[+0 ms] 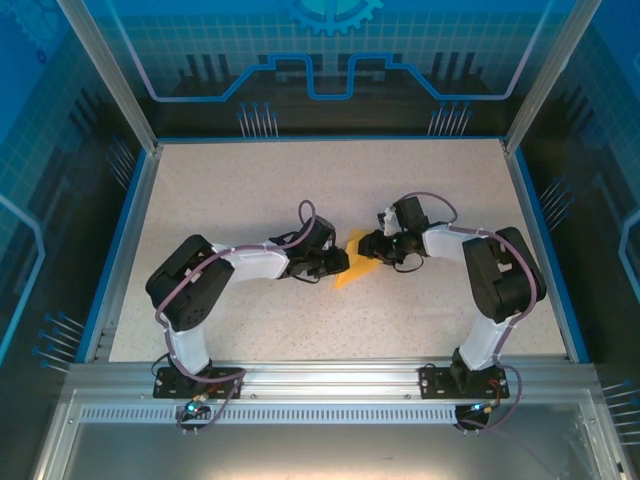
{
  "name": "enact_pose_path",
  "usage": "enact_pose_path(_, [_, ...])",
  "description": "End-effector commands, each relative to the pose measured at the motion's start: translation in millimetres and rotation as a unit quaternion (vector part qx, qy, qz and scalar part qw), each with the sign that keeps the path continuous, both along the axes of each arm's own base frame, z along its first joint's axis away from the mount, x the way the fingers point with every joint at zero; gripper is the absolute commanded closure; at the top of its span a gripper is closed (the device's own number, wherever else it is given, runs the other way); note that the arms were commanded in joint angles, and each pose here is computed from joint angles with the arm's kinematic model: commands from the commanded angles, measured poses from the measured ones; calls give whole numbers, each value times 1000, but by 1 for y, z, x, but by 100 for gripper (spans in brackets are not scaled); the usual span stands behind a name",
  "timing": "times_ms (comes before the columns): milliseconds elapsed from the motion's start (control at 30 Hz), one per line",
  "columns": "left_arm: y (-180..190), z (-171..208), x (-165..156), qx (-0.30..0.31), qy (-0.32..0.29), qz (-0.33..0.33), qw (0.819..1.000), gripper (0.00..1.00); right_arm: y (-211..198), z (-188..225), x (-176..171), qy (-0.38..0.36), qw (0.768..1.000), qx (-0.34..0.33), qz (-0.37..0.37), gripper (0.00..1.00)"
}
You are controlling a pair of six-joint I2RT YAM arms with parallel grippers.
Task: Fold a paper plane with a square sheet of paper (pick it up from the middle)
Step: Turn over the paper at the center of the table.
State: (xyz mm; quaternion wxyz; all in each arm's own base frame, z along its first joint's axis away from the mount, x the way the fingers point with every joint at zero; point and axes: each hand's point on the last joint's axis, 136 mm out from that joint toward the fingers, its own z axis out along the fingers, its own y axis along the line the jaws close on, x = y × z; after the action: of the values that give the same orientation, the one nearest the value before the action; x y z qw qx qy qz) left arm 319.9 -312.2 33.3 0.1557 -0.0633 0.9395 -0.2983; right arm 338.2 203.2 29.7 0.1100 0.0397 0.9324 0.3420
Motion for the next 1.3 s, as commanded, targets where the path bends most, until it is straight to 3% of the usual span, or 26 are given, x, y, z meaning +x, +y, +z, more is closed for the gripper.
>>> enact_pose_path(0, [5, -7, 6, 21, 3, 4, 1000, 71, 13, 4, 6, -3, 1000, 18, 8, 57])
enact_pose_path(433, [8, -14, 5, 27, 12, 4, 1000, 84, 31, 0, 7, 5, 999, 43, 18, 64])
enact_pose_path(700, [10, -4, 6, 20, 6, 7, 1000, 84, 34, -5, 6, 8, 999, 39, 22, 84])
enact_pose_path(1033, [50, 60, 14, -23, -44, 37, 998, 54, 23, 62, 19, -90, 995, -6, 48, 94])
enact_pose_path(1267, [53, 107, 4, -148, -55, 3, 987, 29, 41, 120, 15, -143, 983, 72, 89, 95])
